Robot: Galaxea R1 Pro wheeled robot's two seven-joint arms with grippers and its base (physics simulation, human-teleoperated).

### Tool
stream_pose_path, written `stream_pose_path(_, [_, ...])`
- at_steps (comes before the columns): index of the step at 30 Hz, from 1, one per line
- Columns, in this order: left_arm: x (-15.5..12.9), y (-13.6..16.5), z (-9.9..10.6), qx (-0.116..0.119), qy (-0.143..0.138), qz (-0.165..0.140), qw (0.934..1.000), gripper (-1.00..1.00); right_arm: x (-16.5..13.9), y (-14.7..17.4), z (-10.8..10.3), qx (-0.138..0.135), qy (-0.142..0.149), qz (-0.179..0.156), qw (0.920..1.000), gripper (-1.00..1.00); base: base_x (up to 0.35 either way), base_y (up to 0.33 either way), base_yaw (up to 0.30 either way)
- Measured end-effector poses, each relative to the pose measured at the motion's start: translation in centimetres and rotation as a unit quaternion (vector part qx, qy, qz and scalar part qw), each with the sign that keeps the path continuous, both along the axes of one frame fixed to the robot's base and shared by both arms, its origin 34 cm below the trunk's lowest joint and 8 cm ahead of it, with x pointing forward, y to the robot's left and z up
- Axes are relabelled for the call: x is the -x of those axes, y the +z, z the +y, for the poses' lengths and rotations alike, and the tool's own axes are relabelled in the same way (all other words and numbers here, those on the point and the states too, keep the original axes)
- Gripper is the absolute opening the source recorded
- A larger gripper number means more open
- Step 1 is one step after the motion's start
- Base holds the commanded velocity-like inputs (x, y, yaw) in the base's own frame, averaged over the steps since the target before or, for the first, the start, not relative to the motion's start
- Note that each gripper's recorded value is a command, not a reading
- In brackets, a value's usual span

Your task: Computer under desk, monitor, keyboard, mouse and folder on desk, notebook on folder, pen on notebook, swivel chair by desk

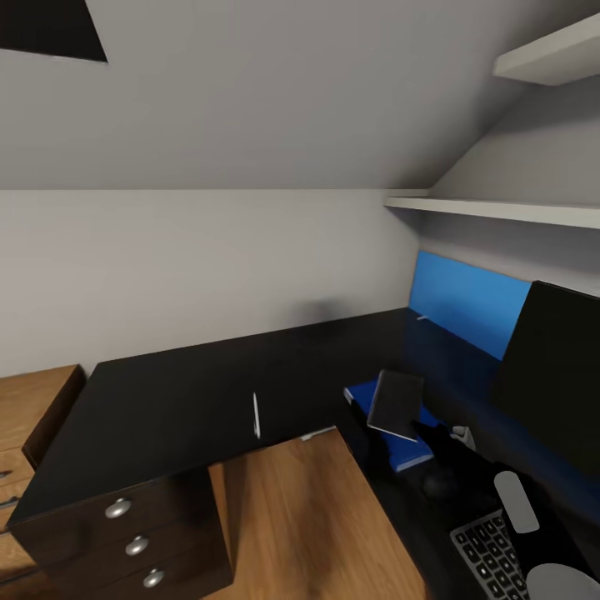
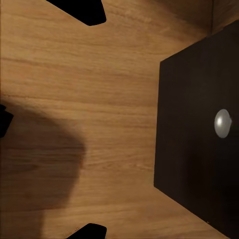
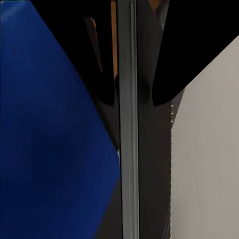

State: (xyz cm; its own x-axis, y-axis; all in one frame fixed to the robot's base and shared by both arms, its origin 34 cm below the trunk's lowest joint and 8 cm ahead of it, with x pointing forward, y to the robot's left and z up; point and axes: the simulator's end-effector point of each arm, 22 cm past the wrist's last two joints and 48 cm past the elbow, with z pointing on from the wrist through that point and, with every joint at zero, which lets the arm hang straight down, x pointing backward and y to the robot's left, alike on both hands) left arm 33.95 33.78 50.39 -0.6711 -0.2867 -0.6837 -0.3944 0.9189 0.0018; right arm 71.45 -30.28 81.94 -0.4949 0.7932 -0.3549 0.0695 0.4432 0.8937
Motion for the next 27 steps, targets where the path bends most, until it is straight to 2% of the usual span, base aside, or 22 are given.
stream_pose_path(7, [0.01,-0.03,-0.01,0.000,0.000,0.001,1.0000,1.00,0.00,-0.24,-0.11,0.002,-0.002,0.004,1.0000,-1.00,0.093,0.000,0.000])
stream_pose_path(27, [0.03,-0.04,0.00,0.000,0.000,0.001,1.0000,1.00,-0.16,-0.91,-0.82,0.019,-0.017,0.014,0.9996,-1.00,0.004,0.000,0.000])
